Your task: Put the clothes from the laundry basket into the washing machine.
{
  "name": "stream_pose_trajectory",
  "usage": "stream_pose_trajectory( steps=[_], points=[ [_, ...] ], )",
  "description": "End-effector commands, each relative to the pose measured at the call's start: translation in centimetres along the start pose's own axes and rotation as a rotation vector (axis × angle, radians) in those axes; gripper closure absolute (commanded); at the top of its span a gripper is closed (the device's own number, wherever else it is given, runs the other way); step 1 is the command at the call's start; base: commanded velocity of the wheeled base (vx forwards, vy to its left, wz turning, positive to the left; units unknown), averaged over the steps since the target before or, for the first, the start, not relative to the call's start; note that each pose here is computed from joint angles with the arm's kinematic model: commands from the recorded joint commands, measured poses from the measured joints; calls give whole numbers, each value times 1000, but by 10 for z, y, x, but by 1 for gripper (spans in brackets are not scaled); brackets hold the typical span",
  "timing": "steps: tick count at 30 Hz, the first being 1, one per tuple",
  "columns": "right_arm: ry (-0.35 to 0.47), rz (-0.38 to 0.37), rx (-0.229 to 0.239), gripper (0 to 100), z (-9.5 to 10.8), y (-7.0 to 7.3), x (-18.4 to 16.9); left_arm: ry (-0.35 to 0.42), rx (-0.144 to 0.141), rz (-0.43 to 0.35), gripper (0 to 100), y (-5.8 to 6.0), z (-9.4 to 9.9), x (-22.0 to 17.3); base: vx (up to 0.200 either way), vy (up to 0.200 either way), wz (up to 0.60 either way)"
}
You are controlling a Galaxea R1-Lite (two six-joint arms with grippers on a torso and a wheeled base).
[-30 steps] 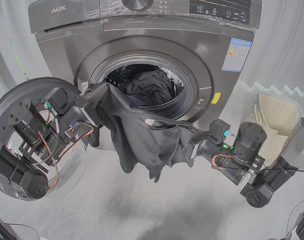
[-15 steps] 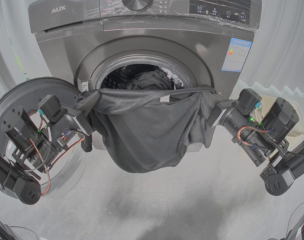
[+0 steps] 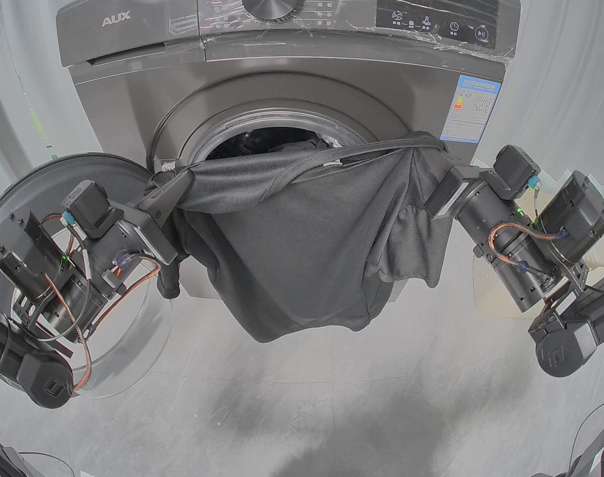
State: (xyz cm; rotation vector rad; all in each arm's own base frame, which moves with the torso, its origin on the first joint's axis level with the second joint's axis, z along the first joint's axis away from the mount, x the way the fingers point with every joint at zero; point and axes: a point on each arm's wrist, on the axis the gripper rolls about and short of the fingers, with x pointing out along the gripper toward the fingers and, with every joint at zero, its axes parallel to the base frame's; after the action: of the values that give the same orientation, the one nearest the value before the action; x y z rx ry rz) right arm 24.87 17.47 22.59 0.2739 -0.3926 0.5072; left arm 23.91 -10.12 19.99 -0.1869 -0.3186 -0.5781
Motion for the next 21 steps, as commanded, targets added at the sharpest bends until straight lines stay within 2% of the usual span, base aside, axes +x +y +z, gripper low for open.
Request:
stream_pose_trajectory(
  steps=[1,10,15,18,19,21],
  points=[
    [-22,3,3,100,7,1,0,-21,4,-4,100,-1,6,-1,0,0,0],
    [-33,2,8,100,12,3,-1,-32,1,-18,100,-5,9,-1,0,0,0],
    [-33,-3,19,100,12,5,-1,-22,-10,-42,100,-12,6,0,0,0,0],
    [-23,1,24,100,9,8,-2,-13,-22,-85,100,-23,2,4,0,0,0],
    [-23,1,24,100,9,8,-2,-13,-22,-85,100,-23,2,4,0,0,0],
    [6,14,40,100,2,13,-4,13,-21,-126,100,-34,-8,9,0,0,0]
  ],
)
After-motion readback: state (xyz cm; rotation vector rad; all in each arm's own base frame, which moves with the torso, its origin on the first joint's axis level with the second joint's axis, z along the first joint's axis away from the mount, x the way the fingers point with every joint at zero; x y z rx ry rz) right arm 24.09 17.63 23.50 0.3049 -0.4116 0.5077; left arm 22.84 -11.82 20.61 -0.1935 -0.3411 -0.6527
